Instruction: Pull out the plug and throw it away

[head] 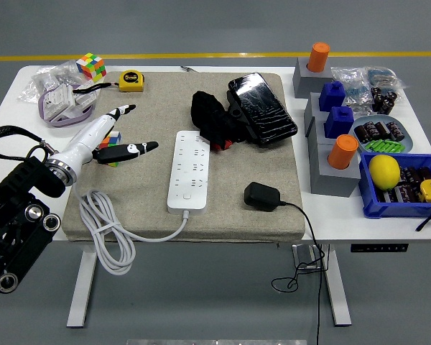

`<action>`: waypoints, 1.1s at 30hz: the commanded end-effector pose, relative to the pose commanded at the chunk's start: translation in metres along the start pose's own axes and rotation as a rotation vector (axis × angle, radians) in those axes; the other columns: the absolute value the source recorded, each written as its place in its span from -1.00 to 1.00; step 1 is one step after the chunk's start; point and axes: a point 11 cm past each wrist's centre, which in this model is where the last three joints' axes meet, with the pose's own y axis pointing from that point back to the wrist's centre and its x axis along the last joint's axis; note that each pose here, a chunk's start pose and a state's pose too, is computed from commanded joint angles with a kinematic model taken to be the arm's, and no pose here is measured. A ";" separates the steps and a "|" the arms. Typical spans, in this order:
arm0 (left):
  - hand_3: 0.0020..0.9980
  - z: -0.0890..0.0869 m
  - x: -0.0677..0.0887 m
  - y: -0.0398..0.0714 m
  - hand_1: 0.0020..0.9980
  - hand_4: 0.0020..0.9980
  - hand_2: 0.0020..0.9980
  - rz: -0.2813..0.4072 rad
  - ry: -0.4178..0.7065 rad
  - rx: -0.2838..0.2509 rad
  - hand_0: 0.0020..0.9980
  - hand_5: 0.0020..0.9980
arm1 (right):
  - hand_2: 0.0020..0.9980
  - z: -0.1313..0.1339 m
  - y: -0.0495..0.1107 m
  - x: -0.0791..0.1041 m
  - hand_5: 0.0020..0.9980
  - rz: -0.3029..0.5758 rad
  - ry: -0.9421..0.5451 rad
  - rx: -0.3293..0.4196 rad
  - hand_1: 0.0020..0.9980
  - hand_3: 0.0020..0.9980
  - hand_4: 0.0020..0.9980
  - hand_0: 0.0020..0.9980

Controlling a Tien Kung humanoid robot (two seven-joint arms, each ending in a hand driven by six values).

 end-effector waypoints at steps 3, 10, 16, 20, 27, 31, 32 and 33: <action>1.00 0.001 0.000 0.000 1.00 1.00 1.00 0.002 0.002 -0.003 1.00 0.47 | 0.34 -0.001 0.000 0.000 -0.03 0.000 -0.001 0.003 0.29 0.13 0.94 0.14; 1.00 0.000 -0.001 0.000 1.00 1.00 1.00 0.002 0.010 0.000 1.00 0.47 | 0.34 -0.007 0.000 0.002 -0.02 0.006 -0.002 0.015 0.29 0.13 0.94 0.14; 1.00 0.000 0.000 -0.001 1.00 1.00 1.00 0.005 0.014 0.000 1.00 0.47 | 0.34 -0.008 0.000 0.000 -0.02 0.000 -0.004 0.018 0.29 0.13 0.94 0.14; 1.00 -0.001 -0.002 0.000 1.00 1.00 1.00 0.000 0.008 0.003 1.00 0.47 | 0.34 -0.007 0.000 -0.001 -0.02 -0.001 -0.005 0.017 0.29 0.13 0.94 0.14; 1.00 -0.004 -0.004 0.000 1.00 1.00 1.00 -0.006 0.005 0.012 1.00 0.46 | 0.34 -0.004 0.000 0.002 -0.02 0.003 -0.003 0.008 0.29 0.13 0.94 0.14; 1.00 -0.007 -0.001 -0.001 1.00 1.00 1.00 -0.001 0.003 0.019 1.00 0.46 | 0.34 -0.006 0.000 0.003 -0.02 0.006 0.001 0.010 0.29 0.13 0.94 0.14; 1.00 -0.007 0.000 -0.001 1.00 1.00 1.00 0.000 0.002 0.020 1.00 0.46 | 0.34 -0.007 0.000 0.003 -0.02 0.005 0.001 0.012 0.29 0.13 0.94 0.14; 1.00 -0.008 0.000 -0.001 1.00 1.00 1.00 0.001 0.002 0.021 1.00 0.45 | 0.34 -0.007 0.000 0.002 -0.02 0.005 0.000 0.013 0.29 0.13 0.94 0.14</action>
